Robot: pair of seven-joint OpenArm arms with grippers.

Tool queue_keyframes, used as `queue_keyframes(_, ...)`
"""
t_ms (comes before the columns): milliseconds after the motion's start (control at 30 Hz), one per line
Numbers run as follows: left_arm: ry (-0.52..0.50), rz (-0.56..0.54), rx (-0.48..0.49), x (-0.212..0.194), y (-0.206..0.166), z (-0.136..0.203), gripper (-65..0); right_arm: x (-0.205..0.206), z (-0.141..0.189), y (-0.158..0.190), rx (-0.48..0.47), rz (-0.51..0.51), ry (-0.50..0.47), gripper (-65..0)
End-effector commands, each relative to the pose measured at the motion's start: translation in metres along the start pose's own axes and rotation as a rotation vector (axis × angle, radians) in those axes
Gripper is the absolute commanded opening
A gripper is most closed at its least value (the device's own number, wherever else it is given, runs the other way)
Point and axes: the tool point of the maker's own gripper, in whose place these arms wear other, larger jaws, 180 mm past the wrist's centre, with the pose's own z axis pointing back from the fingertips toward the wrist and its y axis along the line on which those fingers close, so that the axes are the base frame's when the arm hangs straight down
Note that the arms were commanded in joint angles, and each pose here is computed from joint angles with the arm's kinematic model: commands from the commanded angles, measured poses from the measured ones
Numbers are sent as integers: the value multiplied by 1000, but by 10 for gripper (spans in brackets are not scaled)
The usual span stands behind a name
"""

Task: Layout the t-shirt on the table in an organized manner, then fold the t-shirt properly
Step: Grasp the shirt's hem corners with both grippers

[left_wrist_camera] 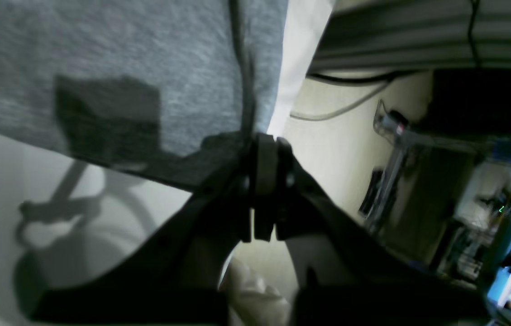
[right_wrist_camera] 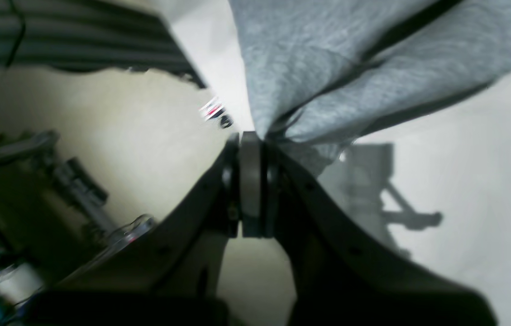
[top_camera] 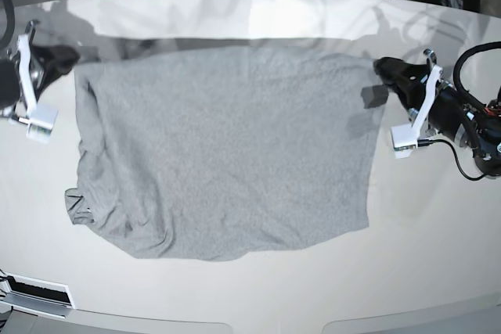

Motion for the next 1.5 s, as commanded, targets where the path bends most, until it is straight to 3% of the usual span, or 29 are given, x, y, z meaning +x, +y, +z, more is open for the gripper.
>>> queue_keyframes(0,-31,-14,16,8,2,12,-650,-2,6,0,-5,7,5,-650)
queue_keyframes(233,-3,23,-37,-10,-10,-6,-650,-62,-10,-7,-92,-23,231,-650)
queue_keyframes(400,26,63,-83,-30,-21,-20,-650,-80,-19,7,-50,-54,272,-650)
queue_keyframes(667,34,74,-95,-35,-24,-24,-650,-52,-24,43,142,-100,108,-650)
queue_keyframes(700,33,72,-92,-34,-24,-23,-650,-51,-24,43,142,-98,108,-615)
queue_keyframes(767,25,61,-73,-29,-19,-17,-639,-48,-24,45,141,-83,104,-467)
queue_keyframes(833,8,39,-39,-18,-11,-6,-550,-44,-20,46,134,-52,107,-360)
queue_keyframes(867,1,29,-18,-13,-6,1,-510,-41,-18,48,131,-29,111,-343)
queue_keyframes(967,-25,-2,57,5,9,26,-443,-28,-7,55,108,82,120,-344)
queue_keyframes(1067,-51,-35,124,22,20,51,-440,-9,4,54,65,173,101,-346)
queue_keyframes(1200,-69,-46,158,33,25,63,-440,7,14,41,8,207,68,-347)
queue_keyframes(1367,-87,-60,152,32,25,54,-440,14,12,39,-1,214,44,-350)
queue_keyframes(1467,-100,-54,239,36,41,44,-440,7,7,7,-170,226,94,-350)
